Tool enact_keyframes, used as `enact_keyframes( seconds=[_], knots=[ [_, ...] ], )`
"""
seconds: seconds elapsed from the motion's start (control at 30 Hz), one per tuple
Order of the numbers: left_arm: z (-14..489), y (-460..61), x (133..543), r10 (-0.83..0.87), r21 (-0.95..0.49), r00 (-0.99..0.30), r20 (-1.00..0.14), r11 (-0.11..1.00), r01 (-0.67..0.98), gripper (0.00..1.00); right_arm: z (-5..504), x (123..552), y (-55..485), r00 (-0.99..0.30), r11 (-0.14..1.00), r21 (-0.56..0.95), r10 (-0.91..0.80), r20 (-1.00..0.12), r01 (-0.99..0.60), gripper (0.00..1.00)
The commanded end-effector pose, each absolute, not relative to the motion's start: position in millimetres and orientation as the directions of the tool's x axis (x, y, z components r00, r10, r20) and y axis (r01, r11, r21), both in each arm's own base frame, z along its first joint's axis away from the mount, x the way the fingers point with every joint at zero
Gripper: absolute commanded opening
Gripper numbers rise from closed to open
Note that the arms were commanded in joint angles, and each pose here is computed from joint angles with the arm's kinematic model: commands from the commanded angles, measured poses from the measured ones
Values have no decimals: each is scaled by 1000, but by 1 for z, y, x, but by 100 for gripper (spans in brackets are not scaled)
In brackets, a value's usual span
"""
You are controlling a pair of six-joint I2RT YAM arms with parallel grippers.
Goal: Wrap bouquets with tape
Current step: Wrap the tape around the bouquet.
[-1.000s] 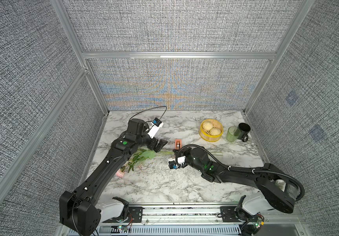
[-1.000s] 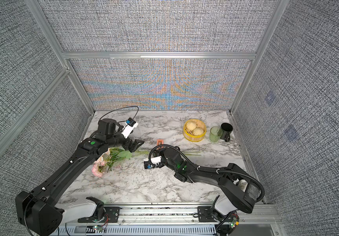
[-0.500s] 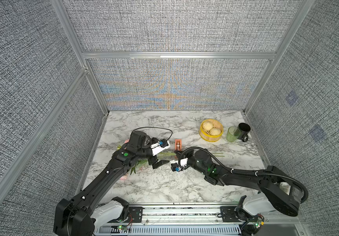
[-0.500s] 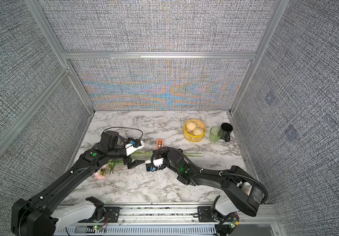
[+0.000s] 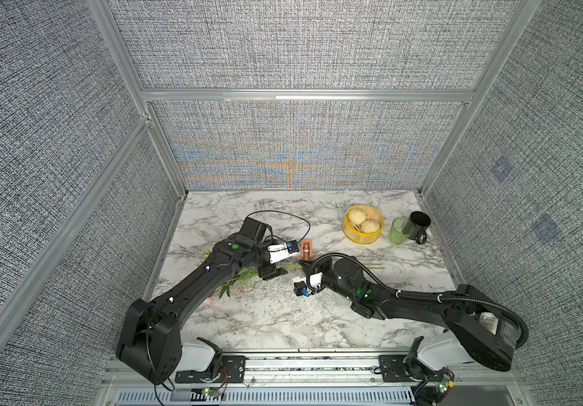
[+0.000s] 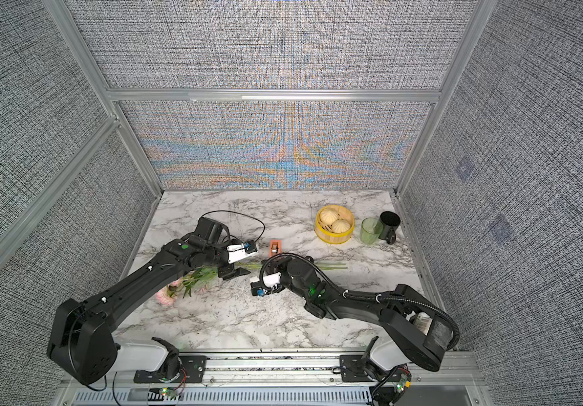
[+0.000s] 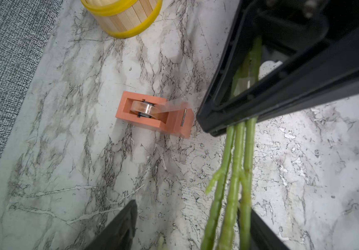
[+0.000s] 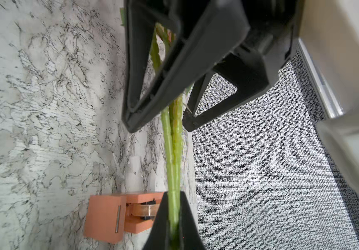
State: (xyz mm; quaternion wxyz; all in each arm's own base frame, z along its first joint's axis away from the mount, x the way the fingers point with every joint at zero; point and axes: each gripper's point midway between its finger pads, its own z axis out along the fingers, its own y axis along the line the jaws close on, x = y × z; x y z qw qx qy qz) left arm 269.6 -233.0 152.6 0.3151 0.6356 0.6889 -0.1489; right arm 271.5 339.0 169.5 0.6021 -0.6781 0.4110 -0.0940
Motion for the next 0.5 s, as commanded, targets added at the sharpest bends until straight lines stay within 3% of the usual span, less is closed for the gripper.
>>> enact_keyframes(
  seconds=[0.0, 0.13, 0.3, 0.47],
  knots=[
    [153, -231, 268, 796, 218, 41, -604, 116, 969, 49, 180, 266, 346, 657, 82, -878, -631, -412, -472, 0],
    [165, -232, 266, 776, 245, 70, -626, 111, 963, 21, 175, 261, 343, 622, 80, -838, -633, -461, -539, 0],
    [174, -235, 268, 770, 284, 104, -630, 103, 953, 0, 169, 252, 338, 568, 57, -769, -640, -518, -636, 0],
    [175, -237, 271, 772, 328, 137, -620, 97, 940, 0, 171, 238, 329, 494, 66, -667, -619, -610, -742, 9]
  ],
)
